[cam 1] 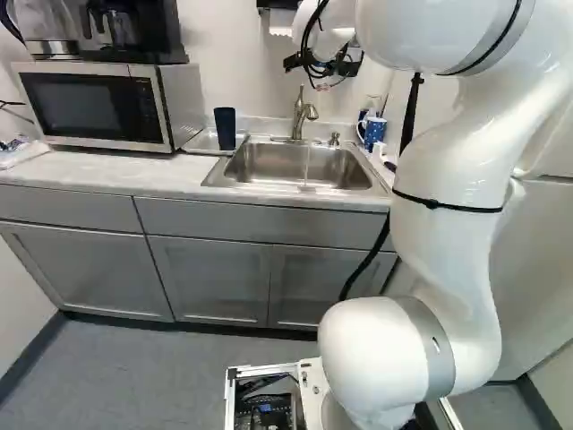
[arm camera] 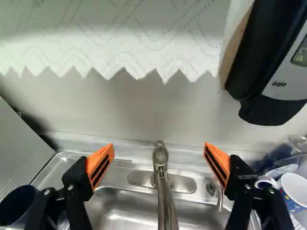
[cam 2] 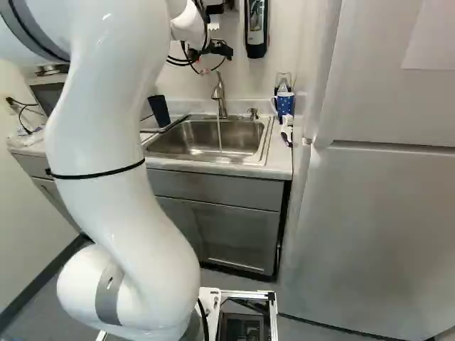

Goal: Rinse the cup and place it in the tray

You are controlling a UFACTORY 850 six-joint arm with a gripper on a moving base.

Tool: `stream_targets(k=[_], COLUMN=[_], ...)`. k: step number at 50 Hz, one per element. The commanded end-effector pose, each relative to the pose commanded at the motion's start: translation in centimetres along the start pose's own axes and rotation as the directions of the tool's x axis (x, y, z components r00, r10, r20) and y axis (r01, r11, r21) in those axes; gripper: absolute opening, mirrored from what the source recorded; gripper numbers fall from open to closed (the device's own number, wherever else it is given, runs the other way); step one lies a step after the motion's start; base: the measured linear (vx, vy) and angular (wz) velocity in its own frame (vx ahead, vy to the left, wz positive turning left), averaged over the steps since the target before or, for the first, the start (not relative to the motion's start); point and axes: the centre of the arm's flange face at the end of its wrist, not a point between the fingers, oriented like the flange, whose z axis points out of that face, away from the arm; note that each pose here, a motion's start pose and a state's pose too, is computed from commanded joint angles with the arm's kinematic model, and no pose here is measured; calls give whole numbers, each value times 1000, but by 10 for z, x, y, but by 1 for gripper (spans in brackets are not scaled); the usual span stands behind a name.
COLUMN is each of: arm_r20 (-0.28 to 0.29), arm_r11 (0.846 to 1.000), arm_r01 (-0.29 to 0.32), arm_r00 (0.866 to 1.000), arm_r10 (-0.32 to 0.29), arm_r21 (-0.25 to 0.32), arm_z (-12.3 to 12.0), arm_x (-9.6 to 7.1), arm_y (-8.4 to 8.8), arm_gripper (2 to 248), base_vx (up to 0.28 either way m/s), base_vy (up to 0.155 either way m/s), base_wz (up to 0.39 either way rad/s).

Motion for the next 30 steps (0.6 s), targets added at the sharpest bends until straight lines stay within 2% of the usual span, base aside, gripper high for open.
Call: stream_targets(k=[30], arm_r20=[-20], arm_r11=[998], arm_r01=[17], arm_r00=[1000], arm_r10=[-16], arm_r21=[54], arm_z=[36], arm_x=[7], arm_y=[-39], arm_gripper=[247], base_vx=[0], base_vy=[0], base_wz=[0])
